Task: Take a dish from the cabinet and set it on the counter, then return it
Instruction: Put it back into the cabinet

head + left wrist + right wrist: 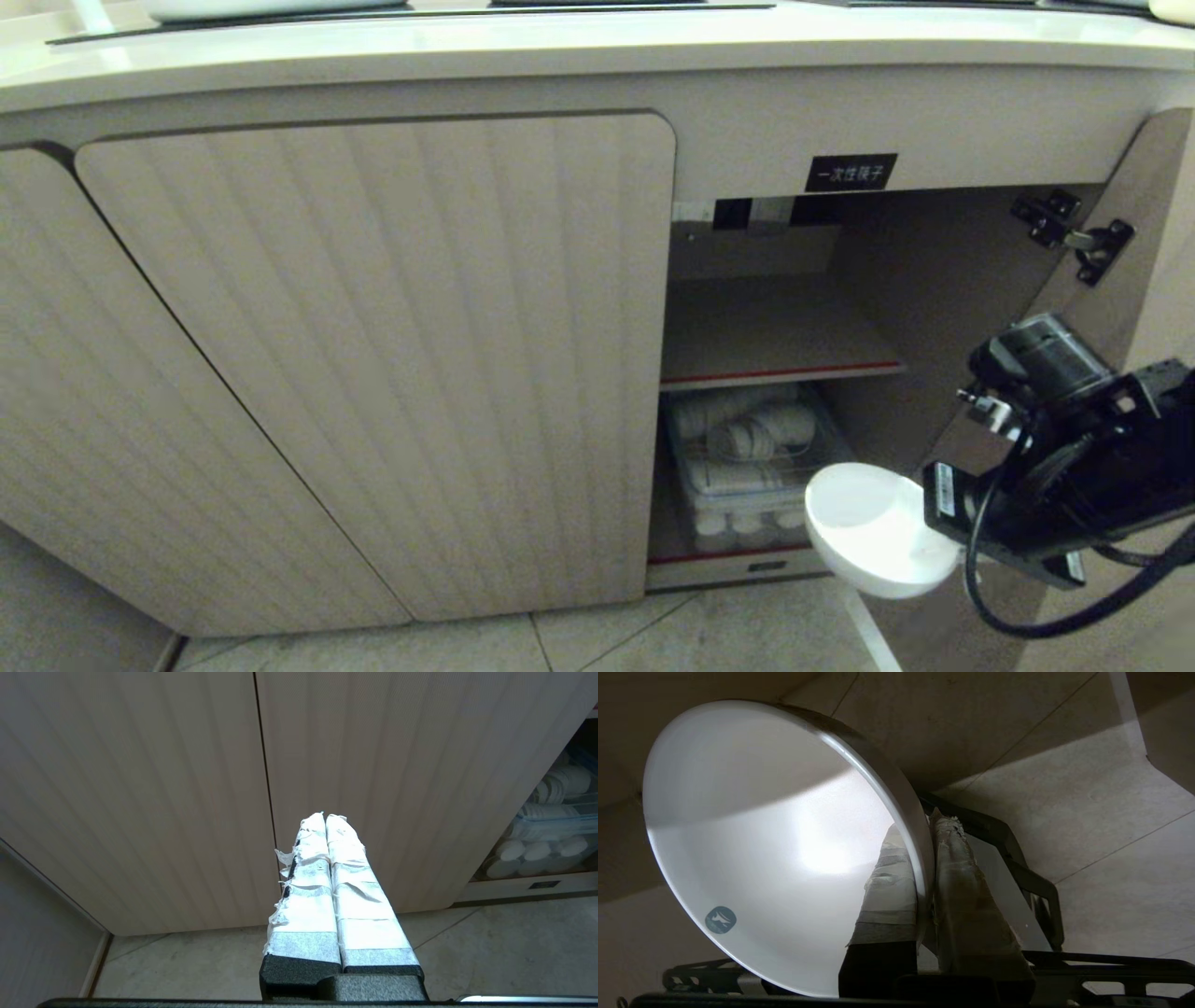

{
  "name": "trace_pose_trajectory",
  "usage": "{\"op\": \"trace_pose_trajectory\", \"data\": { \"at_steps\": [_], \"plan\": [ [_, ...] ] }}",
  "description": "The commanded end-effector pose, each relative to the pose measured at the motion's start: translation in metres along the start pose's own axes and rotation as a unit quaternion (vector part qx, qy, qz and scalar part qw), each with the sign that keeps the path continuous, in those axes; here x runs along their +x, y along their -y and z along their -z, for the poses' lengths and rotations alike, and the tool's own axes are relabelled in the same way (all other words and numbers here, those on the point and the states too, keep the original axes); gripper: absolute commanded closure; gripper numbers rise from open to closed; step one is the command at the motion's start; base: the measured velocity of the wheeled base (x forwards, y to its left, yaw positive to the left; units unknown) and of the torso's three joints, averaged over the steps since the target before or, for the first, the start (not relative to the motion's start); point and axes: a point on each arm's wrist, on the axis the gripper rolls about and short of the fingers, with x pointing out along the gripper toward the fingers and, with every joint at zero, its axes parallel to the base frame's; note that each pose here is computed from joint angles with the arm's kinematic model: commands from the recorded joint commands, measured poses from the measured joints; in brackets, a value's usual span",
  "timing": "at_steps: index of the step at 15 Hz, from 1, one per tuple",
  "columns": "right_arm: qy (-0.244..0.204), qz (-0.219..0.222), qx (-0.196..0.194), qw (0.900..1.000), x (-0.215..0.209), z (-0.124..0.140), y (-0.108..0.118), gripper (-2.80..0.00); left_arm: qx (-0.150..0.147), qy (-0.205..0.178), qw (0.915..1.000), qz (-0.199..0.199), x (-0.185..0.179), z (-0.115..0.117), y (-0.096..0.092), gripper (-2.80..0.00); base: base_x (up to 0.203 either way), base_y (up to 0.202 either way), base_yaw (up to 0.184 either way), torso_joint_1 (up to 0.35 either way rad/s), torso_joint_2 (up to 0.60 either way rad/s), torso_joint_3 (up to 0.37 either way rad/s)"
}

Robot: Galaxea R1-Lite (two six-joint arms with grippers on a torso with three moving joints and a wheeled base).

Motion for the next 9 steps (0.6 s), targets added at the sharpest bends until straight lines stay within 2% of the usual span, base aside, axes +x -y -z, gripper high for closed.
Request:
{"op": "trace_pose_trajectory", "data": {
  "at_steps": [1, 4, 7, 9],
  "plan": [
    [-0.005, 0.003, 0.003, 1.000, 0.007, -0.004, -0.003, 0.00, 0.000, 0.000, 1.0000, 0.000, 0.000, 0.000, 0.000, 0.00, 0.000, 0.000, 0.000, 0.000, 0.00, 0.000],
    [0.010, -0.003, 0.007, 1.000, 0.007, -0.015, -0.011, 0.00, 0.000, 0.000, 1.0000, 0.000, 0.000, 0.000, 0.000, 0.00, 0.000, 0.000, 0.000, 0.000, 0.00, 0.000],
    [0.039, 0.015, 0.030, 0.999, 0.013, -0.027, -0.018, 0.00, 0.000, 0.000, 1.0000, 0.000, 0.000, 0.000, 0.000, 0.00, 0.000, 0.000, 0.000, 0.000, 0.00, 0.000],
    [0.053, 0.011, 0.035, 0.998, 0.017, -0.031, -0.021, 0.00, 0.000, 0.000, 1.0000, 0.000, 0.000, 0.000, 0.000, 0.00, 0.000, 0.000, 0.000, 0.000, 0.00, 0.000]
  ]
}}
